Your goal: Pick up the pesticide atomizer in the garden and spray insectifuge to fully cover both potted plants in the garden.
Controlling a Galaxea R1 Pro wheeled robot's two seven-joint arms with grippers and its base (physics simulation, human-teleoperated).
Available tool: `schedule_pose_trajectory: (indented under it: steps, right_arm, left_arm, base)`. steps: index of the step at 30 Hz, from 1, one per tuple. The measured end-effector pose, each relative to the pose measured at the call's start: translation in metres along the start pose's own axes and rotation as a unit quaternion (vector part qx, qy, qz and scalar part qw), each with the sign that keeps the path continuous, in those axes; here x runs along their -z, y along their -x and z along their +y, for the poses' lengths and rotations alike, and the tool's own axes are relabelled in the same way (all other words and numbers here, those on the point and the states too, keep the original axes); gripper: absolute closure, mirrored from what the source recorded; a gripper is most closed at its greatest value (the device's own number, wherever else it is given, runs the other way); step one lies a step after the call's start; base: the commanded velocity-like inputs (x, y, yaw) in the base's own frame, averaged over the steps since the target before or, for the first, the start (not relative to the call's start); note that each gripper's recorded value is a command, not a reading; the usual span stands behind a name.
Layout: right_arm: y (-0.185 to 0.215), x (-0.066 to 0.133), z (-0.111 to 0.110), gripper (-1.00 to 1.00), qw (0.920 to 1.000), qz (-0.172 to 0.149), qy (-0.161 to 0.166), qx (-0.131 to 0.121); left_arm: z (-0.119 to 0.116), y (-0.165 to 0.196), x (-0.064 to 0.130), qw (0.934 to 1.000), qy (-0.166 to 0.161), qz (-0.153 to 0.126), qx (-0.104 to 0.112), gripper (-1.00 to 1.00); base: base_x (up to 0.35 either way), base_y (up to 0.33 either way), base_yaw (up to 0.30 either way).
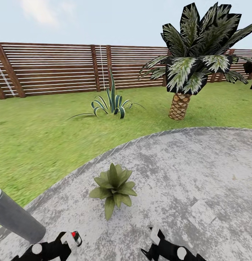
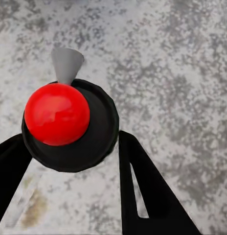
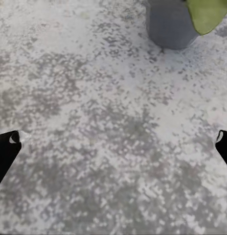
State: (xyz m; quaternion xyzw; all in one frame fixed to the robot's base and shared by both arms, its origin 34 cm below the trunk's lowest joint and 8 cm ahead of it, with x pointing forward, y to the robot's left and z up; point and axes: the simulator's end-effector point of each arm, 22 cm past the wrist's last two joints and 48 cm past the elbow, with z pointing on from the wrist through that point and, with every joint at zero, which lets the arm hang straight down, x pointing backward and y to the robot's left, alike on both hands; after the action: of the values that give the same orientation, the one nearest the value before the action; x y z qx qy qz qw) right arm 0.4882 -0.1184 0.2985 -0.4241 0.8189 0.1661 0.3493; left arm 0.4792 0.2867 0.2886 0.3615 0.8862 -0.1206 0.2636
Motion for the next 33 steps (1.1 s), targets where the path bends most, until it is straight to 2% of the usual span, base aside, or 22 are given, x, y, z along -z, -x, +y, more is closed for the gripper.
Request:
schedule_pose_trajectory:
  steps: [3, 6, 10, 13, 18, 26, 30, 31, 33]
  right_arm:
    - [0.011, -0.002, 0.010, -1.00, 0.9956, 0.008, 0.064, 0.068]
    - [0.034, -0.004, 0.010, -1.00, 0.9903, -0.006, 0.091, 0.105]
    - [0.064, -0.012, 0.010, -1.00, 0.9882, -0.030, 0.097, 0.115]
    - [0.074, -0.017, 0.011, -1.00, 0.9887, -0.035, 0.092, 0.113]
    - [0.088, -0.024, 0.019, -1.00, 0.9889, -0.047, 0.088, 0.110]
    - [0.108, -0.025, 0.008, -1.00, 0.9875, -0.063, 0.079, 0.121]
    - [0.125, -0.025, 0.000, -1.00, 0.9857, -0.075, 0.077, 0.130]
    - [0.148, -0.022, 0.003, -1.00, 0.9802, -0.096, 0.091, 0.147]
    - [0.157, -0.019, 0.008, -1.00, 0.9751, -0.100, 0.116, 0.160]
  left_arm:
    - [0.009, 0.025, 0.002, 0.9984, -0.042, 0.009, -0.036, 1.00]
    - [0.013, 0.031, 0.003, 0.9955, -0.067, 0.041, -0.052, 1.00]
    - [0.009, 0.060, -0.003, 0.9931, -0.079, 0.022, -0.083, 1.00]
    - [0.007, 0.078, -0.008, 0.9943, -0.070, 0.000, -0.081, 1.00]
    - [-0.004, 0.093, -0.016, 0.9941, -0.073, -0.015, -0.079, 1.00]
    - [-0.029, 0.110, -0.027, 0.9906, -0.097, -0.019, -0.095, 1.00]
    - [-0.033, 0.124, -0.029, 0.9883, -0.107, -0.022, -0.107, 1.00]
    - [-0.032, 0.121, -0.025, 0.9810, -0.127, 0.005, -0.147, 1.00]
    - [-0.031, 0.127, -0.025, 0.9795, -0.132, 0.005, -0.152, 1.00]
  base:
    - [0.000, 0.000, 0.000]
    - [0.000, 0.000, 0.000]
    - [0.000, 0.000, 0.000]
    - [0.000, 0.000, 0.000]
    - [0.000, 0.000, 0.000]
    - [0.000, 0.000, 0.000]
    - [0.000, 0.000, 0.000]
    - [0.000, 0.000, 0.000]
    - [0.000, 0.000, 0.000]
